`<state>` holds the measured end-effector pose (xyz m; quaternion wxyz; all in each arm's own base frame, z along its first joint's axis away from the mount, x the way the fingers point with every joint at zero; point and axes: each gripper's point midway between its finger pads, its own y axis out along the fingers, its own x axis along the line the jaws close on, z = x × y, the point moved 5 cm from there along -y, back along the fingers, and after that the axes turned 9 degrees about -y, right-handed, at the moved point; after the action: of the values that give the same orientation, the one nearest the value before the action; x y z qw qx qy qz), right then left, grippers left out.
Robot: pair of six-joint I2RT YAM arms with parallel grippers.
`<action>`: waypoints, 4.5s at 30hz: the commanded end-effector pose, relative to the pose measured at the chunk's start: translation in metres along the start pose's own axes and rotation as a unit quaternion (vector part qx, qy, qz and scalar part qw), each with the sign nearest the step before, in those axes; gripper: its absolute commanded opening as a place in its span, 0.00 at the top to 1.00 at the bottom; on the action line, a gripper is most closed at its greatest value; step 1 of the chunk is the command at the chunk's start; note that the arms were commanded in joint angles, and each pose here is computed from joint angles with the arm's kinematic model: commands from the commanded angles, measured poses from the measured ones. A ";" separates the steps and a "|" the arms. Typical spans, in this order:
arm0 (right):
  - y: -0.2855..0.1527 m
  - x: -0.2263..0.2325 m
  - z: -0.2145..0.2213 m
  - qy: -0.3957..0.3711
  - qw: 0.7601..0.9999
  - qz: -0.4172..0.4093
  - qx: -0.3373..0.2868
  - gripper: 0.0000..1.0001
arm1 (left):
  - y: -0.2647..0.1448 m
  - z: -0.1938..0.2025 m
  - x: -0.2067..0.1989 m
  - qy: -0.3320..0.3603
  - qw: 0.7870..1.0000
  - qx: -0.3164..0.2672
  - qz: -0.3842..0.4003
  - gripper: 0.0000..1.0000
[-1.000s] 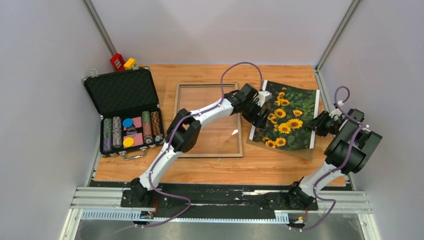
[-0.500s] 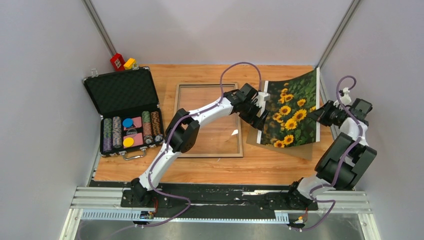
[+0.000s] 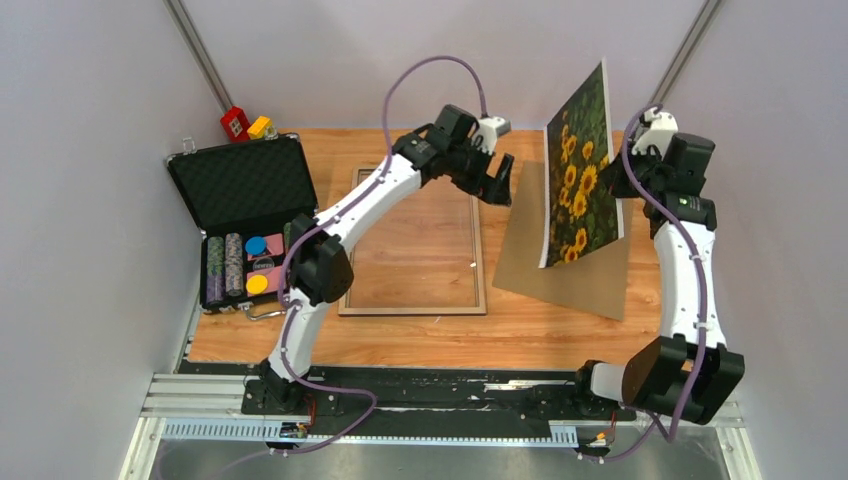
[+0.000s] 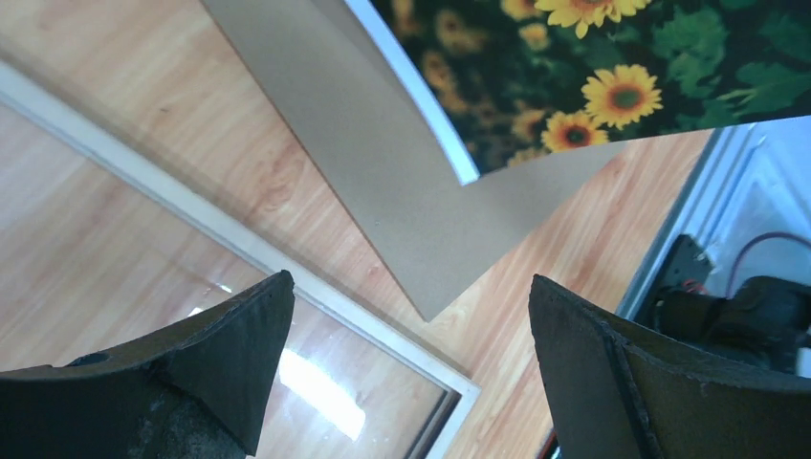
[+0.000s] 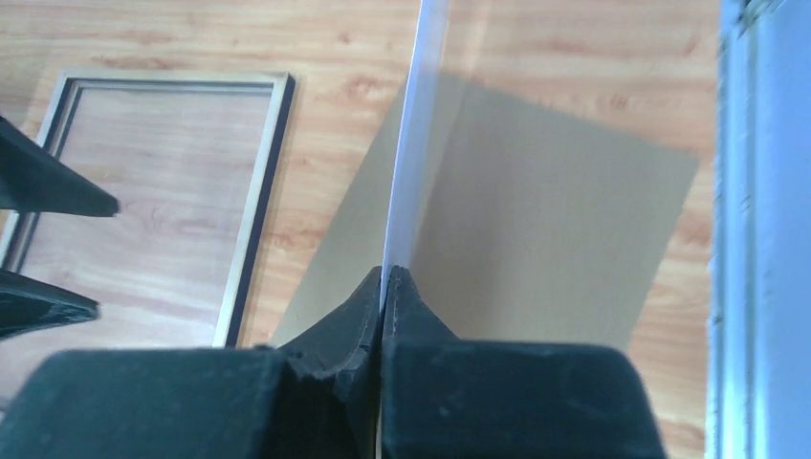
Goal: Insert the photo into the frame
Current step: Pick up the photo at the center of the board, then turn over the photo from the photo frame.
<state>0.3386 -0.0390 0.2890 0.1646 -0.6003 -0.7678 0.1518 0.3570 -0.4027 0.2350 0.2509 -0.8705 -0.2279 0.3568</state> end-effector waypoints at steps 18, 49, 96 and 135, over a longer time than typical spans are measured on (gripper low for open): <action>0.047 0.143 -0.008 -0.209 0.977 0.008 0.045 1.00 | -0.086 -0.048 -0.016 -0.275 0.945 -0.083 0.153 0.00; 0.072 0.193 0.060 -0.155 0.978 -0.094 0.101 1.00 | 0.010 -0.004 0.061 -0.502 0.859 -0.014 0.097 0.06; 0.052 0.194 0.024 -0.138 0.985 -0.092 0.048 0.19 | -0.013 0.027 0.093 -0.372 0.923 -0.006 0.102 1.00; 0.057 0.134 0.088 -0.182 0.981 -0.066 -0.005 0.20 | -0.122 0.109 0.189 -0.238 0.968 0.065 -0.051 1.00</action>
<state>0.3067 0.1059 0.1683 0.0915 -0.4822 -0.8238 0.2835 0.3611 -0.1735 0.1109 0.3028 -0.6772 -0.2873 0.6060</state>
